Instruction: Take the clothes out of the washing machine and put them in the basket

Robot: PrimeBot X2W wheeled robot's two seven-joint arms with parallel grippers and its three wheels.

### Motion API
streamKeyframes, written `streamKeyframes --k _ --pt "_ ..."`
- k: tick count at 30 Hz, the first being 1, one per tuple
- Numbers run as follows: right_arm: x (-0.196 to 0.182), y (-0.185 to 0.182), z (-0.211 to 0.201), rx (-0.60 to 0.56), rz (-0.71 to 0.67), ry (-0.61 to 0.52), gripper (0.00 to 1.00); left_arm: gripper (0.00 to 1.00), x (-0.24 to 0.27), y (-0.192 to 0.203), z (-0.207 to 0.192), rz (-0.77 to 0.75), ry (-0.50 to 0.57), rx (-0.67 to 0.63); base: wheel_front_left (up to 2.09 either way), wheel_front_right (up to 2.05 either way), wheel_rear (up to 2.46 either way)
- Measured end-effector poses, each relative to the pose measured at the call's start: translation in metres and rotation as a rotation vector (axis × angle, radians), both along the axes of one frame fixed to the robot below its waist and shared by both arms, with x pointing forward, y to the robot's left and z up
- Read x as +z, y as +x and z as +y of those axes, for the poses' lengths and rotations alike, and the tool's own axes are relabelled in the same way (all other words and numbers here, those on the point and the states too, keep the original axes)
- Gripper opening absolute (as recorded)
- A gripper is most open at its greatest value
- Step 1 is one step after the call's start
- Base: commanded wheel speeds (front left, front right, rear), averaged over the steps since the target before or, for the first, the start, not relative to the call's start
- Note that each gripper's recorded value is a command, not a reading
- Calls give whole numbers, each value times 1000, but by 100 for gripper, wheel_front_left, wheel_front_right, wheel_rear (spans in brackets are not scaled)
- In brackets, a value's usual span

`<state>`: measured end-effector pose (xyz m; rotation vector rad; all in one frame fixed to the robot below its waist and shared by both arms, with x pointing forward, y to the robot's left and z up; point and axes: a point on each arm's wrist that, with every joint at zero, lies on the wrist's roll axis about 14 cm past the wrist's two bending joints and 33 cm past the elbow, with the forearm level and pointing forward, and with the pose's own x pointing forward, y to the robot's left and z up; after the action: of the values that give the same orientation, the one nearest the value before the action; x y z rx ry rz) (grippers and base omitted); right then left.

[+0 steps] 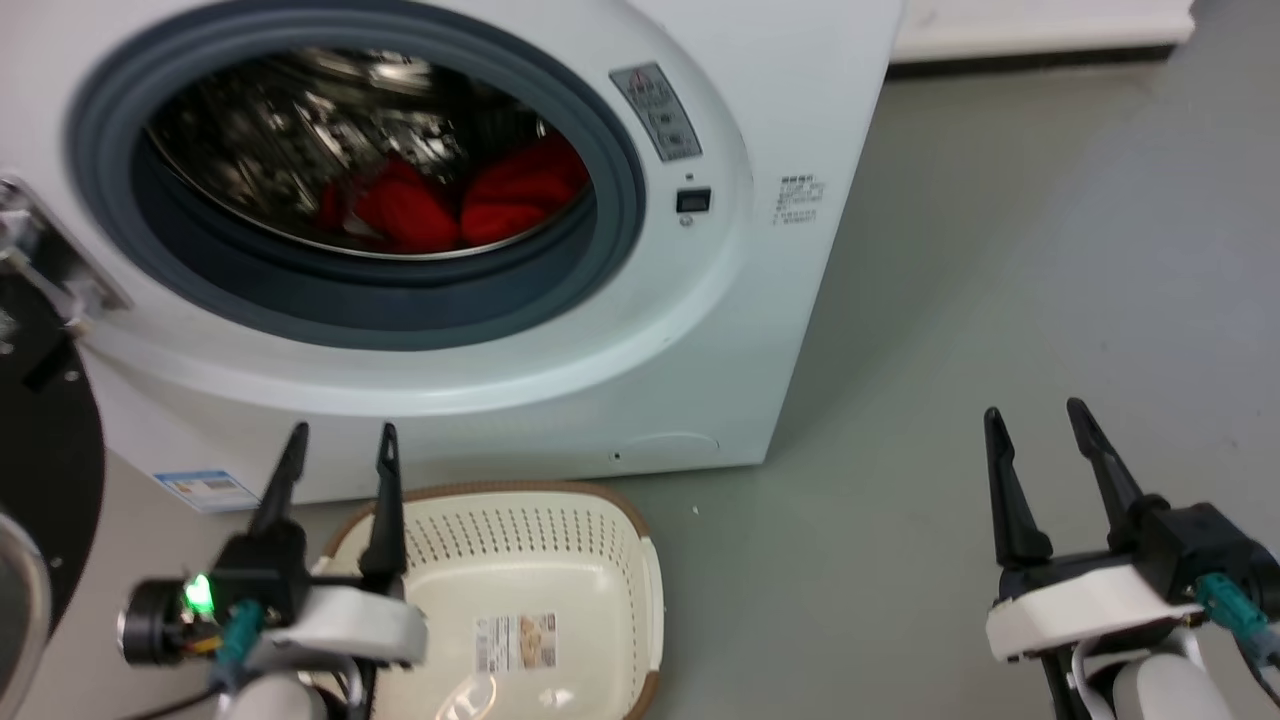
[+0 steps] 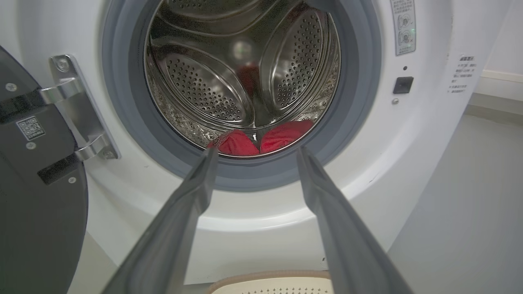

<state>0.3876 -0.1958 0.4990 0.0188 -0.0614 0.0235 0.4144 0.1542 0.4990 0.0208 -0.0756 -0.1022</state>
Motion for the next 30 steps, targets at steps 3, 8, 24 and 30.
streamKeyframes --k 3,8,24,30 --pt "-8 11 -3 -9 20 3 100 100 -13 30 10 25 38 -3 0 0 0" --pt "-26 27 -10 -27 60 18 100 100 -29 89 16 44 94 -55 0 0 0" --pt "-90 50 -38 -100 206 4 100 100 -92 275 10 351 220 -108 0 0 0" --pt "-113 46 -42 -111 270 -4 100 100 -118 310 12 506 267 -87 0 0 0"
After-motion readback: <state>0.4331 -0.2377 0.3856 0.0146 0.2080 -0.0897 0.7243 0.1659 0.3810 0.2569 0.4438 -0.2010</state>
